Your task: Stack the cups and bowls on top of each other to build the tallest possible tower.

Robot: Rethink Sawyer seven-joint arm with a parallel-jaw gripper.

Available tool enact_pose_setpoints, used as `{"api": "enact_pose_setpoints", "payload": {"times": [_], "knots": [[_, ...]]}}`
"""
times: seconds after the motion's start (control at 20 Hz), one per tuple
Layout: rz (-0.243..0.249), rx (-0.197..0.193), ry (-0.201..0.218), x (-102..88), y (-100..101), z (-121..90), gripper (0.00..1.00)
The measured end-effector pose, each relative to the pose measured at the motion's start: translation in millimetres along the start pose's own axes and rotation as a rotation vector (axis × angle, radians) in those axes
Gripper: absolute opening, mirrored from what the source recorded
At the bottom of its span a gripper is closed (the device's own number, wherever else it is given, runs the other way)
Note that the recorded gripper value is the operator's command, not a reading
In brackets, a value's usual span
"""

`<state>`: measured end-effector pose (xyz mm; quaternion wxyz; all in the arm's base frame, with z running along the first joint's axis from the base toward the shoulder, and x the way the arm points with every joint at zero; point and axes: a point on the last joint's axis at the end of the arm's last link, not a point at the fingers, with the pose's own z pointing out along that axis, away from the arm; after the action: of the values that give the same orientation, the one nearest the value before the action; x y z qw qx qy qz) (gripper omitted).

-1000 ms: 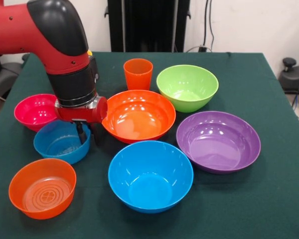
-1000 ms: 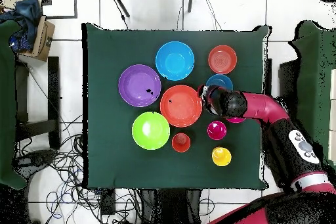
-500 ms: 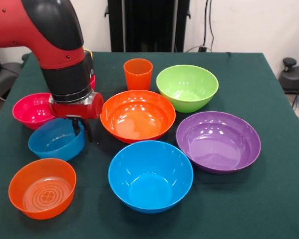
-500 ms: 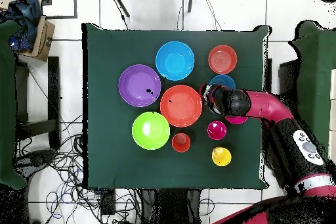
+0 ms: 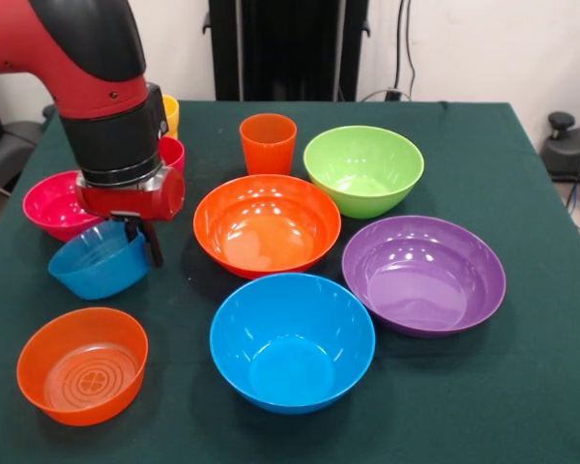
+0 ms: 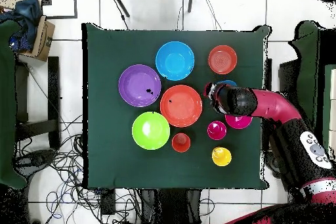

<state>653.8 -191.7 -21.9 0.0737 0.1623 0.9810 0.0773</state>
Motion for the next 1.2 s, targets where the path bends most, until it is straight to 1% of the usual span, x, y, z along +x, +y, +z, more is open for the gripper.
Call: {"api": "enact_pose_setpoints", "payload": {"times": [0.8,1.0,1.1,1.2], "knots": [[0.018,-0.002,0.008,1.9,-9,-4,0.00],[0.031,-0.006,0.024,0.0,-8,-15,0.00],[0.036,-0.002,0.035,-3.9,-8,-27,0.00],[0.037,0.003,0.027,-11.6,-7,-40,0.00]]}}
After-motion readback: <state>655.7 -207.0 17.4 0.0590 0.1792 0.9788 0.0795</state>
